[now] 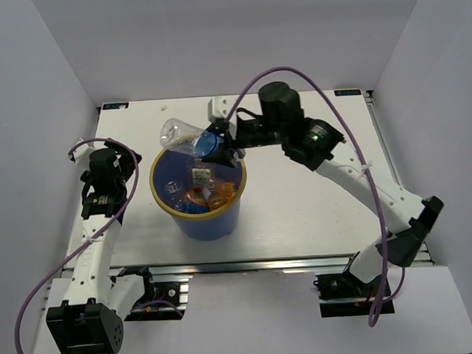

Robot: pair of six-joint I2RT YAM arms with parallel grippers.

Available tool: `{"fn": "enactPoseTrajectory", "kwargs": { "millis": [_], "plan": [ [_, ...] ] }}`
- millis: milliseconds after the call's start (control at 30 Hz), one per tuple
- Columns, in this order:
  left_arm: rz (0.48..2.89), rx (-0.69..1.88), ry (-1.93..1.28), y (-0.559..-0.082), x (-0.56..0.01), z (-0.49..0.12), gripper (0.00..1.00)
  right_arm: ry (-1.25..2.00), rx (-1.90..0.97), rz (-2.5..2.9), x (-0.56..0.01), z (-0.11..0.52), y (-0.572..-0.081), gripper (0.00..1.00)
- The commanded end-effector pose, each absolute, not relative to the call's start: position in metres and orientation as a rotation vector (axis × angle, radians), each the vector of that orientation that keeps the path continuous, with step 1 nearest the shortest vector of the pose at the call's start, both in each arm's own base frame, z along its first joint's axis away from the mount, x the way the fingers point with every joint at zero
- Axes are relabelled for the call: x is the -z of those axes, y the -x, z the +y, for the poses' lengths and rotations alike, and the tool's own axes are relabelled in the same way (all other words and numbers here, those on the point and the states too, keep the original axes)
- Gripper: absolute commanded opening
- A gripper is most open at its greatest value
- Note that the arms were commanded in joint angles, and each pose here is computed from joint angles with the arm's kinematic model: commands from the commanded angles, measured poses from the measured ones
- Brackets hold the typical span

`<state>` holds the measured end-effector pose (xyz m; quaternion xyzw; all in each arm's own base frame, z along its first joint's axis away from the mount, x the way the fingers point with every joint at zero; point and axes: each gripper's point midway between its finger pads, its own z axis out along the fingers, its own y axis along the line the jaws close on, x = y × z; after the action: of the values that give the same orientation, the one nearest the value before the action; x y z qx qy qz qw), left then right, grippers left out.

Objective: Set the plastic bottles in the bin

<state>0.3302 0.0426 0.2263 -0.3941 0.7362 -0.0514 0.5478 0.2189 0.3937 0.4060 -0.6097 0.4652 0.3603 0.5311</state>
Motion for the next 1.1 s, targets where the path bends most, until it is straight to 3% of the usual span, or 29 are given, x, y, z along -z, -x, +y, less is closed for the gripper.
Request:
{"fn": "enactPoseTrajectory", "kwargs": {
  "millis": [0, 133, 167, 200, 233, 533, 767, 1000, 1067],
  "plan": [
    [1.708, 0.106, 0.935, -0.325, -0.238, 0.047, 0.98, 1.512, -0.842, 1.138, -0.399, 0.410, -0.211, 0.54],
    [1.703, 0.091, 0.943, -0.323, -0.237, 0.050, 0.98, 1.561, -0.837, 1.197, -0.380, 0.415, -0.205, 0.62],
    [1.705, 0.091, 0.945, -0.324, -0.236, 0.050, 0.98, 1.564, -0.831, 1.212, -0.376, 0.414, -0.205, 0.68],
    [1.707, 0.095, 0.942, -0.324, -0.236, 0.049, 0.98, 1.559, -0.834, 1.218, -0.376, 0.413, -0.205, 0.83],
    [1.709, 0.092, 0.944, -0.325, -0.235, 0.050, 0.98, 1.553, -0.833, 1.214, -0.379, 0.411, -0.204, 0.89],
    [1.710, 0.094, 0.949, -0.324, -0.235, 0.049, 0.98, 1.501, -0.866, 1.150, -0.397, 0.405, -0.193, 0.89],
    [1.712, 0.080, 0.955, -0.321, -0.234, 0.051, 0.98, 1.313, -0.805, 1.236, -0.409, 0.391, -0.215, 0.89],
    [1.702, 0.082, 0.955, -0.320, -0.236, 0.052, 0.98, 0.880, -0.802, 1.373, -0.402, 0.303, -0.261, 0.89],
    [1.704, 0.079, 0.956, -0.321, -0.235, 0.052, 0.98, 0.705, -0.808, 1.471, -0.366, 0.266, -0.286, 0.89]
  ]
}}
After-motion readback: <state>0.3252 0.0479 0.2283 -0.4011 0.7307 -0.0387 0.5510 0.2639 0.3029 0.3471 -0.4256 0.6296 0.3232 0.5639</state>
